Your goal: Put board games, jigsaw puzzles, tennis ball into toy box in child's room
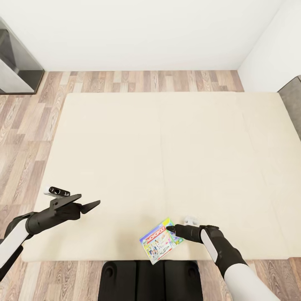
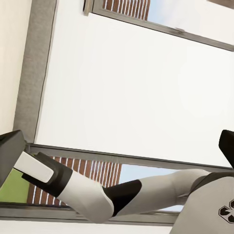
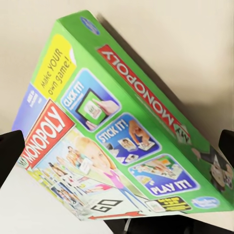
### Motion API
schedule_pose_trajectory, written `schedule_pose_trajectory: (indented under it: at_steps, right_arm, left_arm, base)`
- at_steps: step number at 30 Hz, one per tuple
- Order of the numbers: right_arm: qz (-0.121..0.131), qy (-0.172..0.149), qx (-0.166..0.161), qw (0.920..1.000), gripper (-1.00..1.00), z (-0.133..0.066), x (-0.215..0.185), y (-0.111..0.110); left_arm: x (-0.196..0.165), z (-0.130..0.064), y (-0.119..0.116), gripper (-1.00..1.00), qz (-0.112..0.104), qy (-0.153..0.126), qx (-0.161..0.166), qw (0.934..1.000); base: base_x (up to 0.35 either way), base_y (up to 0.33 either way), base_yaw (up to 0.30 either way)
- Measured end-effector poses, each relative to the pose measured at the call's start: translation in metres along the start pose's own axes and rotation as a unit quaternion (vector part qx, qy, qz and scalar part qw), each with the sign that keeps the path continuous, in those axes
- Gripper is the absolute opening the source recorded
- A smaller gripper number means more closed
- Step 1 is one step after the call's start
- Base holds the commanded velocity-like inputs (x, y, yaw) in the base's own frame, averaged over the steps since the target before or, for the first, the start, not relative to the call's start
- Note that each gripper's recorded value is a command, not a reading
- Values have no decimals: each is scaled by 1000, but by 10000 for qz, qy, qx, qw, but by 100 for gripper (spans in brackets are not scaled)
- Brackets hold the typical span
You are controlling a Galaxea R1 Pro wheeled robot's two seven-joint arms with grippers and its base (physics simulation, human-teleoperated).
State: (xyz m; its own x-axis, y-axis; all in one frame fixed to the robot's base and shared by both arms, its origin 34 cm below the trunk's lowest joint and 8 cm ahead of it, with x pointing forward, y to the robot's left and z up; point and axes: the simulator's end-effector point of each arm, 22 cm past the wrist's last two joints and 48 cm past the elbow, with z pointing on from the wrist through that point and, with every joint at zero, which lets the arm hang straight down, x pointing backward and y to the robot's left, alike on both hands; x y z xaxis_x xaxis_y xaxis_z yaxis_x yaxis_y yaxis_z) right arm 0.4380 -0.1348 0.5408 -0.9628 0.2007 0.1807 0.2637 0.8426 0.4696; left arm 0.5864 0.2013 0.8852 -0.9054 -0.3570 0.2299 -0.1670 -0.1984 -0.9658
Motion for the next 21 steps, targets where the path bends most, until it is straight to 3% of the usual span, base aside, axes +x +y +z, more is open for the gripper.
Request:
schedule_pose_trajectory:
  at_steps: [21]
  right_arm:
    - [65, 103, 22, 9999, 100, 8, 10, -7]
  left_arm:
    - [0, -3, 11, 100, -110, -22, -43, 9999]
  base:
    - [0, 3, 0]
